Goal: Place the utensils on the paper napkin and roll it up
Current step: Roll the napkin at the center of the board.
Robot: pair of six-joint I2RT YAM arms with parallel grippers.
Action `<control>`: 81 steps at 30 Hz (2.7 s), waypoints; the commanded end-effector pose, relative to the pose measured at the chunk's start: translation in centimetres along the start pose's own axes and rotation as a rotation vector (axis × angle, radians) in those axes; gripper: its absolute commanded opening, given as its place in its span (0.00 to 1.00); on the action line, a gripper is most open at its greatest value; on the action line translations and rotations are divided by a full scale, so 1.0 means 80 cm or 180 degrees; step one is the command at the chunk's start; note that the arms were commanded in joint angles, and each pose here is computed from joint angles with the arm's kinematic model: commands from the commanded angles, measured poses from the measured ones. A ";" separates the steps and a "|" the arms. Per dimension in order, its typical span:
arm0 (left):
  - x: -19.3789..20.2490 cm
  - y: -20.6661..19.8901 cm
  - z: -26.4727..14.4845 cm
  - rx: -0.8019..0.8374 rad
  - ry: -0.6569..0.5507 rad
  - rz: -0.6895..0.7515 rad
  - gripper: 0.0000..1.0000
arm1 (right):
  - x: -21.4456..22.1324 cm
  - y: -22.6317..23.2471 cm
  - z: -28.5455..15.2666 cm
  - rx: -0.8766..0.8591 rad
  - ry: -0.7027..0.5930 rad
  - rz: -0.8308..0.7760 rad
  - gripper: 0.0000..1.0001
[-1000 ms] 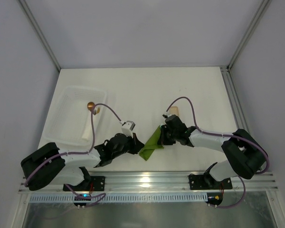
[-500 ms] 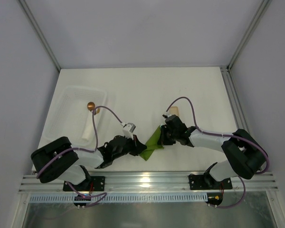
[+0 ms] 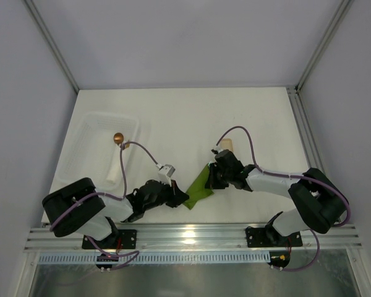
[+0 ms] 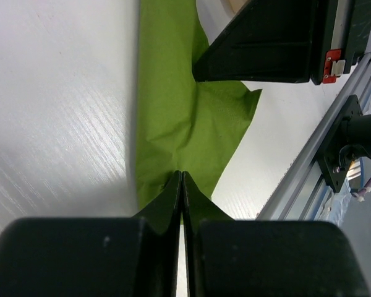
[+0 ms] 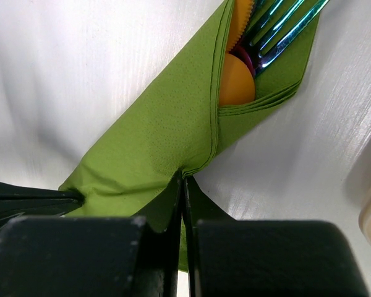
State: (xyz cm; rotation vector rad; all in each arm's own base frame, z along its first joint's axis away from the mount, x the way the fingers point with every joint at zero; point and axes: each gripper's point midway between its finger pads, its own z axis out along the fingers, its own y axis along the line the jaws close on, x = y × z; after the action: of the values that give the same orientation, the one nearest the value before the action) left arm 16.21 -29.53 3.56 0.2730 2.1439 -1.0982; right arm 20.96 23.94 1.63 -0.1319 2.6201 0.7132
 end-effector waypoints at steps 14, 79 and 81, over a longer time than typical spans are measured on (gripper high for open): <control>0.029 0.003 0.004 -0.0018 0.0037 0.0011 0.00 | -0.027 0.014 0.002 -0.0048 -0.0122 -0.0152 0.04; 0.081 -0.006 -0.002 -0.0518 0.0257 0.0491 0.00 | 0.024 0.074 0.042 -0.1797 -0.0195 0.0408 0.04; 0.083 -0.008 -0.004 -0.0460 0.0242 0.0486 0.00 | 0.025 0.074 0.044 -0.1797 -0.0183 0.0423 0.03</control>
State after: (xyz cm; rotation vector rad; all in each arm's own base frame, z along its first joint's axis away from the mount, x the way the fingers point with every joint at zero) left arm 12.21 -32.65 2.14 0.2934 2.1632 -0.9593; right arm 18.45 31.00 1.69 -0.1062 2.3362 1.5189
